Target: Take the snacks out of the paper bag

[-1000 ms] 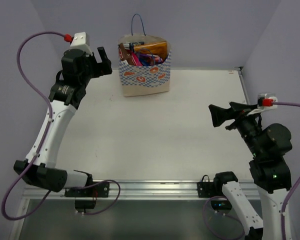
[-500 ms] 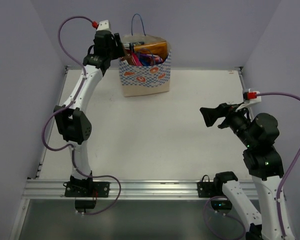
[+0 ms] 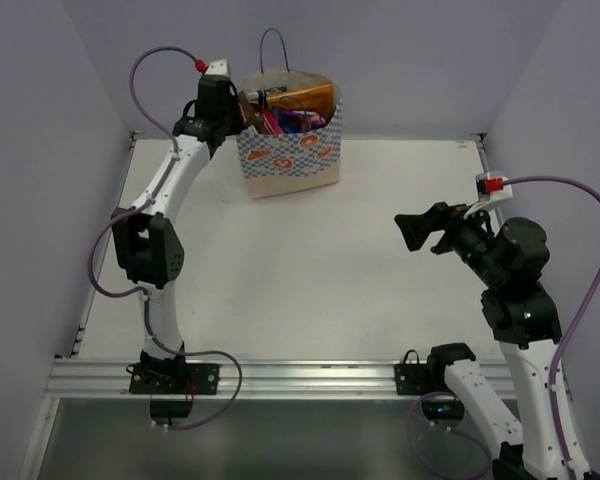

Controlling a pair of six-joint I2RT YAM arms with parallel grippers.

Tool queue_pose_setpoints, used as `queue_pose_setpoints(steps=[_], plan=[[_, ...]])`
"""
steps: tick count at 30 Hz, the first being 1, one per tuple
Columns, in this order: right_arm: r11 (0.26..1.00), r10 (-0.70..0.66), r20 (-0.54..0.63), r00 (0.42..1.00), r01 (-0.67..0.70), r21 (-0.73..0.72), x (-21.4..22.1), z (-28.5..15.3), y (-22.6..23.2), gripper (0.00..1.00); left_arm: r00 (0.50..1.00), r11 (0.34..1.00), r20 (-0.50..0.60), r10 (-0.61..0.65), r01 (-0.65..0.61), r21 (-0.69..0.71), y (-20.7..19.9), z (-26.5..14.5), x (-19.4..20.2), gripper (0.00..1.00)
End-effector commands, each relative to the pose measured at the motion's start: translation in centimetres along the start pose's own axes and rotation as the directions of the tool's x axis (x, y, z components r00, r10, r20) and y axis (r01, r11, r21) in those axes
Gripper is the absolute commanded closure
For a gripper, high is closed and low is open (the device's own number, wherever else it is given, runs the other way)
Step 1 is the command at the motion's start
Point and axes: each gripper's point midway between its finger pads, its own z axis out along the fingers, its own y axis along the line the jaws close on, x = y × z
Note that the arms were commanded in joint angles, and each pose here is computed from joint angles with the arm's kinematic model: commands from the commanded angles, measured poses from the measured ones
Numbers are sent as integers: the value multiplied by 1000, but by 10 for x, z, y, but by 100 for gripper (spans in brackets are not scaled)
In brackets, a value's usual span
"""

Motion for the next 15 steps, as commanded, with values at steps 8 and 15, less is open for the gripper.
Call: queue_pose_setpoints(steps=[8,15], plan=[[999,17,-11,1000,-18,-46,-31,31,23,1,994,973,-97,51,-28,229,-20,-145,41,100],[1000,-16,-109,994,17,4,-33,87,44,1,975,963,-185,125,-74,259,8,-217,103,100]])
